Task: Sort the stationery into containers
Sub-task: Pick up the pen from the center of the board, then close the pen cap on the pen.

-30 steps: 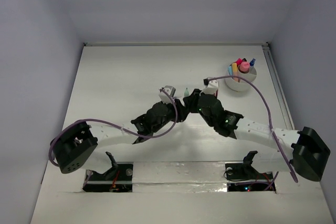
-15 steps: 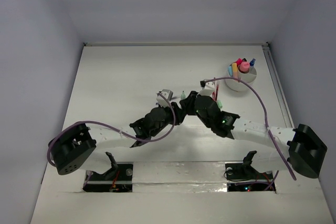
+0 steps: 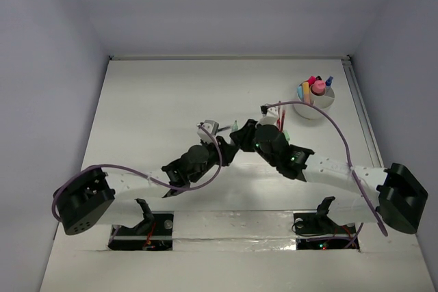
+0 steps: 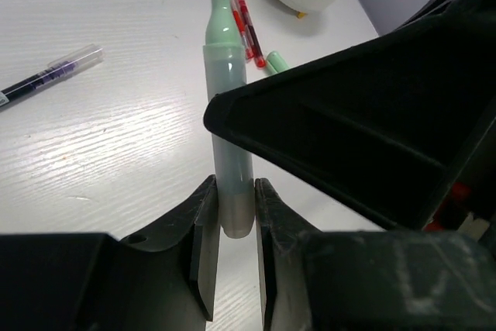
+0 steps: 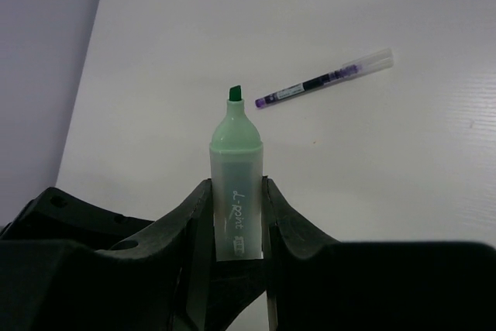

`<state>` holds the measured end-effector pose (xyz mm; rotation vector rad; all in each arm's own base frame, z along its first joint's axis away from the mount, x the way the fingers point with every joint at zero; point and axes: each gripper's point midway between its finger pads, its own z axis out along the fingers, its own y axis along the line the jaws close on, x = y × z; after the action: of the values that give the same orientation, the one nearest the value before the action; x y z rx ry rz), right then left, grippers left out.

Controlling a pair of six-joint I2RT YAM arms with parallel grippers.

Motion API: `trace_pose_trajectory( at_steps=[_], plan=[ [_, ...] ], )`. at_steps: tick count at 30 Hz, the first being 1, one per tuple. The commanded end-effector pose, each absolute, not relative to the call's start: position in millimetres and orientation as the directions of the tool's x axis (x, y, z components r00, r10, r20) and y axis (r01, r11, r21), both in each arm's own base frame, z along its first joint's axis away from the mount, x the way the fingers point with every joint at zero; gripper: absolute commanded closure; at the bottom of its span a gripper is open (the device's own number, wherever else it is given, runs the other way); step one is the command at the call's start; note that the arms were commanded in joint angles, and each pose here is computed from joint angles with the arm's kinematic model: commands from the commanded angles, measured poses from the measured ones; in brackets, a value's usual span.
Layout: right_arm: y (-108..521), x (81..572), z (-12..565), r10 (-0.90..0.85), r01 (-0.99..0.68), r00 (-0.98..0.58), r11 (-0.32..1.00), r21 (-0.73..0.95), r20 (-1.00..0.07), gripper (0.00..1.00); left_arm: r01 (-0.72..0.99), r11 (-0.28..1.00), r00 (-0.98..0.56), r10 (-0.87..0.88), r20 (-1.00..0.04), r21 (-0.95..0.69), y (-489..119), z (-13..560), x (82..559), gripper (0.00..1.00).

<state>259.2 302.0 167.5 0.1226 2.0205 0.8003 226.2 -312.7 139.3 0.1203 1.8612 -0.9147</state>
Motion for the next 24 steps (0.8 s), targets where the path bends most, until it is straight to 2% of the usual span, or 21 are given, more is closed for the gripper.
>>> trace_pose_trajectory(
  at_steps=[1, 3, 4, 6, 12, 15, 16, 17, 20, 22, 24],
  plan=[
    [296.8, 238.4, 164.4, 0.323, -0.257, -0.647, 0.76, 0.596, -0.691, 0.69, 0.533, 0.638, -0.326, -0.45, -0.831, -0.555, -306.2, 205.9, 234.5, 1.0],
    [279.3, 248.1, 179.6, 0.354, -0.265, -0.626, 0.742, 0.616, -0.695, 0.54, 0.56, 0.631, -0.324, -0.431, -0.843, -0.537, -304.7, 206.3, 228.8, 1.0],
    [271.0, 249.7, 179.5, 0.35, -0.259, -0.623, 0.752, 0.606, -0.7, 0.41, 0.571, 0.627, -0.321, -0.424, -0.847, -0.53, -301.8, 206.5, 225.2, 1.0],
    [255.1, 257.8, 188.2, 0.359, -0.247, -0.586, 0.774, 0.583, -0.726, 0.35, 0.601, 0.615, -0.314, -0.405, -0.859, -0.51, -300.8, 207.6, 219.2, 1.0],
    [190.8, 283.0, 185.6, 0.33, -0.13, -0.523, 0.88, 0.457, -0.786, 0.34, 0.698, 0.549, -0.285, -0.377, -0.881, -0.46, -301.8, 225.4, 200.4, 1.0],
    [161.5, 293.4, 169.5, 0.315, -0.056, -0.545, 0.911, 0.409, -0.777, 0.4, 0.737, 0.508, -0.275, -0.378, -0.884, -0.446, -303.0, 236.2, 191.5, 1.0],
    [162.6, 294.9, 171.6, 0.314, -0.075, -0.548, 0.905, 0.42, -0.776, 0.48, 0.744, 0.501, -0.27, -0.378, -0.885, -0.442, -303.1, 239.0, 190.1, 1.0],
    [171.7, 292.0, 176.1, 0.311, -0.121, -0.558, 0.887, 0.446, -0.769, 0.49, 0.746, 0.505, -0.266, -0.37, -0.89, -0.433, -303.0, 238.2, 190.2, 1.0],
    [182.2, 292.6, 191.1, 0.332, -0.174, -0.54, 0.855, 0.488, -0.773, 0.41, 0.754, 0.494, -0.267, -0.371, -0.889, -0.433, -302.9, 237.6, 187.5, 1.0],
    [170.9, 294.4, 187.6, 0.317, -0.125, -0.539, 0.886, 0.447, -0.78, 0.36, 0.754, 0.487, -0.273, -0.379, -0.884, -0.441, -301.1, 236.1, 185.6, 1.0],
    [154.8, 299.7, 177.8, 0.286, -0.054, -0.536, 0.927, 0.371, -0.794, 0.35, 0.751, 0.486, -0.274, -0.386, -0.881, -0.447, -299.8, 235.9, 185.2, 1.0]
  ],
)
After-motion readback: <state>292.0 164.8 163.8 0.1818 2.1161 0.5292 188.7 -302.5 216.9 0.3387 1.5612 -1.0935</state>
